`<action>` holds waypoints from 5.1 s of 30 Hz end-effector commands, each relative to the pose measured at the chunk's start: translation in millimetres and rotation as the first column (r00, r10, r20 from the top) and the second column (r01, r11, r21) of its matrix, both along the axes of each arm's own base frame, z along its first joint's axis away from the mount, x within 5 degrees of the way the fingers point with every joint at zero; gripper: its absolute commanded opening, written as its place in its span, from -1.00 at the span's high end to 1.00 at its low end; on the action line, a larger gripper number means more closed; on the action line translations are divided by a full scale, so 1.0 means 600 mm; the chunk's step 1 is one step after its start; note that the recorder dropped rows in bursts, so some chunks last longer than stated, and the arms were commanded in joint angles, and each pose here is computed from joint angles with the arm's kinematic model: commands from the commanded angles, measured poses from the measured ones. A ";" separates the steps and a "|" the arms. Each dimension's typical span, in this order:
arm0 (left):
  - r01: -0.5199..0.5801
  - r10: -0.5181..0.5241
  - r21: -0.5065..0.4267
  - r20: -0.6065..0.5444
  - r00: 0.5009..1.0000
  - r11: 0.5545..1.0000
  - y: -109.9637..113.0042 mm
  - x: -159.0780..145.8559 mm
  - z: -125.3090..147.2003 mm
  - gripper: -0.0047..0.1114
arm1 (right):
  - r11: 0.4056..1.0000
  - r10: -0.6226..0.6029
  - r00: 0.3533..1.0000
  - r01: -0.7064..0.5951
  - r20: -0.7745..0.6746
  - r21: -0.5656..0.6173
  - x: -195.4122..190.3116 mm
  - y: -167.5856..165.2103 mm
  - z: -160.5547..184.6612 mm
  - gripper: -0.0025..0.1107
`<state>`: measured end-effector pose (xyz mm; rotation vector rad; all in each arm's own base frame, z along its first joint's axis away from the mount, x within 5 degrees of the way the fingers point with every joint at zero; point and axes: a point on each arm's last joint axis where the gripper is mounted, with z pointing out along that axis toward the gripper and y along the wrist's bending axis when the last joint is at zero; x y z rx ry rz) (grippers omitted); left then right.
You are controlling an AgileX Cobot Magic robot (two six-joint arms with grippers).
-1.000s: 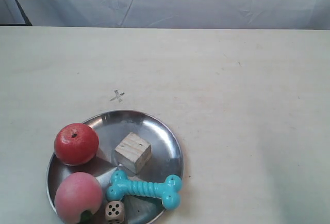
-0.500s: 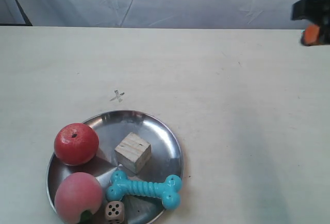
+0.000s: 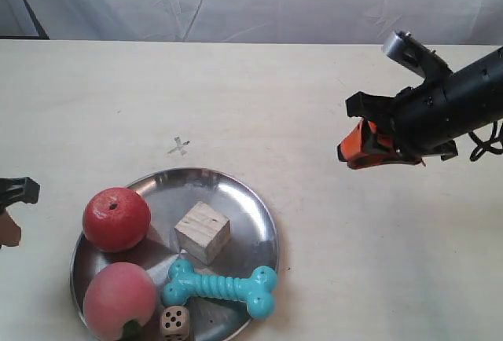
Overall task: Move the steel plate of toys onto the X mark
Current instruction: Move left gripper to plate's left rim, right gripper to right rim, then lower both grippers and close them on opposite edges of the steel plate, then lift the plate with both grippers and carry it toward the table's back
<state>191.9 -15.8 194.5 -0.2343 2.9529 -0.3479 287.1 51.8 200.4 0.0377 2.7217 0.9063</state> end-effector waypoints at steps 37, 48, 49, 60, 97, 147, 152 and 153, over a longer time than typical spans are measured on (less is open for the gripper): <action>0.034 -0.058 -0.243 -0.093 0.994 0.969 -0.033 0.039 -0.099 0.00 | 1.000 0.017 0.996 -0.015 -0.092 0.019 -0.031 0.113 -0.085 -0.01; 0.147 -0.161 -0.208 -0.051 0.986 0.967 -0.062 0.038 -0.100 0.00 | 0.999 0.049 0.993 -0.050 -0.105 -0.004 -0.035 0.120 -0.096 0.02; 0.150 -0.163 -0.206 -0.048 0.985 0.967 -0.064 0.038 -0.100 0.00 | 0.999 0.053 0.991 -0.054 -0.122 -0.003 -0.035 0.120 -0.102 0.02; 0.137 -0.163 -0.198 -0.121 0.979 0.970 -0.063 0.038 -0.130 0.00 | 0.998 0.054 0.965 -0.058 -0.256 -0.006 -0.038 0.123 -0.159 0.02; 0.102 -0.153 -0.277 -0.170 0.973 0.955 -0.073 0.038 -0.147 0.92 | 0.999 0.015 0.949 -0.004 -0.314 0.033 -0.066 0.211 -0.197 0.96; 0.348 -0.418 -0.379 -0.117 0.901 0.858 -0.092 0.130 -0.031 0.92 | 0.967 0.175 0.940 -0.107 -0.295 0.233 0.000 0.250 -0.114 0.97; 0.386 -0.409 -0.232 -0.055 0.911 0.893 -0.079 0.171 -0.009 0.92 | 0.978 0.159 0.955 -0.118 -0.249 0.172 0.048 0.254 -0.109 0.97; 0.393 -0.406 -0.207 -0.019 0.914 0.896 -0.079 0.193 -0.003 0.92 | 0.982 0.143 0.963 -0.109 -0.228 0.155 0.076 0.252 -0.107 0.97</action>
